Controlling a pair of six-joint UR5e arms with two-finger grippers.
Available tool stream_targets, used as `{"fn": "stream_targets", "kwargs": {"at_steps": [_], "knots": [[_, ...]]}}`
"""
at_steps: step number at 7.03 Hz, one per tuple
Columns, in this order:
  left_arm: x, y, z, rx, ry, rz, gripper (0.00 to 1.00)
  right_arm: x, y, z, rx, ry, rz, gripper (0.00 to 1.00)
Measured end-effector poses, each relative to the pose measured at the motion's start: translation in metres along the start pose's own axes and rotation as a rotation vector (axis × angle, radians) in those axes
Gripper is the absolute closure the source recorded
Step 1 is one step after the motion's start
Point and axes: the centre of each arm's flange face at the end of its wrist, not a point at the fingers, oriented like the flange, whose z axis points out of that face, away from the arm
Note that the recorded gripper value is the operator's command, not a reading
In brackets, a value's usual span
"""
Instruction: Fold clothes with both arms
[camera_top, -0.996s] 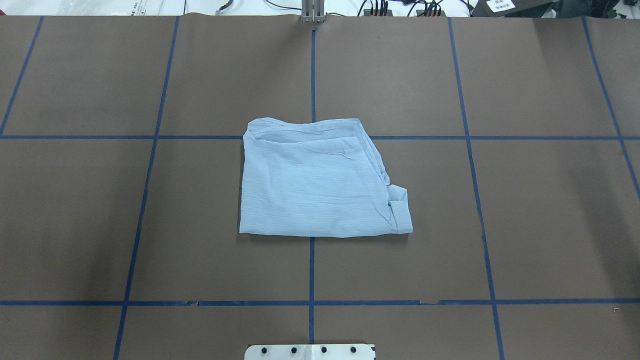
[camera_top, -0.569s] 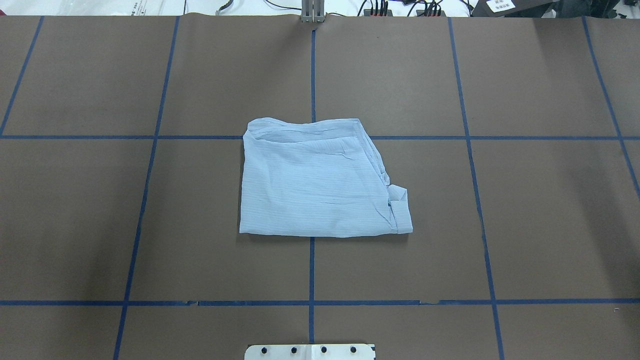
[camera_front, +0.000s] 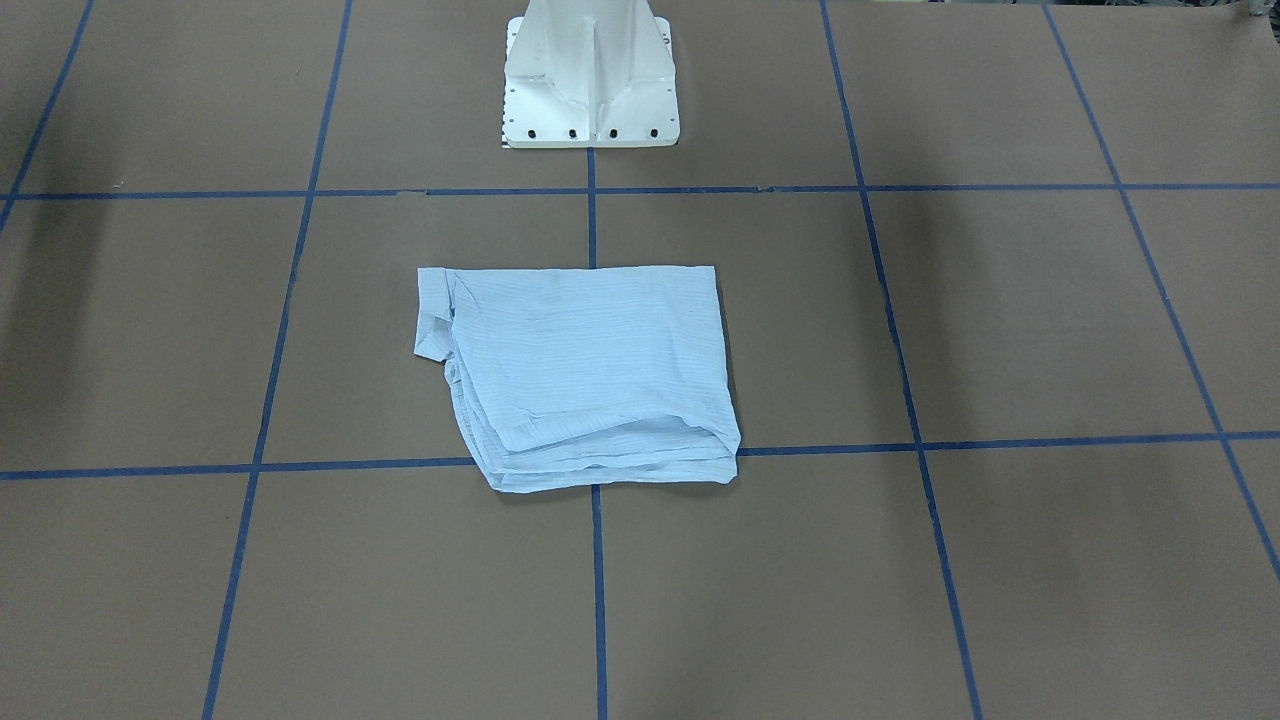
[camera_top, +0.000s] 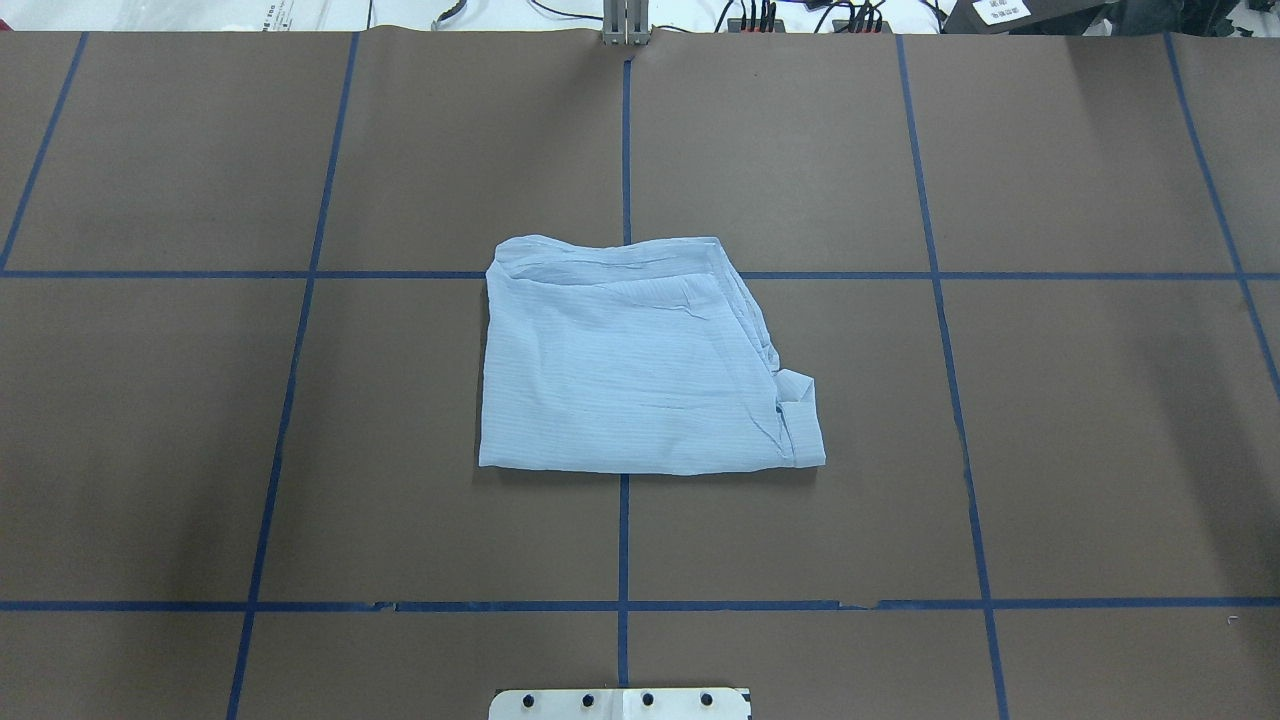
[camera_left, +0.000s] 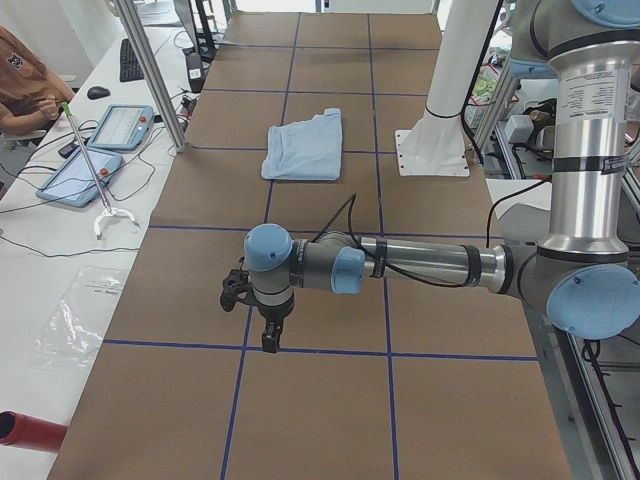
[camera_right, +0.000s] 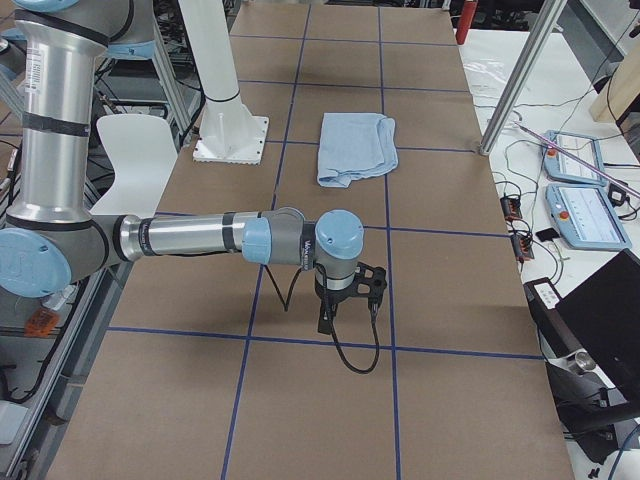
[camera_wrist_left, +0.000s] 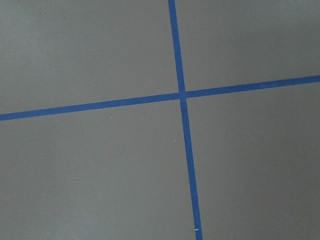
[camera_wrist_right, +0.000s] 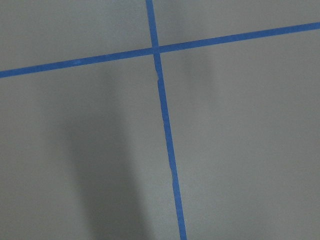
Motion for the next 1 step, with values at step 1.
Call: {"fn": "stream_targets", "kwargs": {"at_steps": [1], "knots": [[0.0001,-0.0002,-0.0002,0.0,0.0,0.0,0.0,0.0003,0.0,0.0004,-0.001,0.0,0.001,0.0]]}}
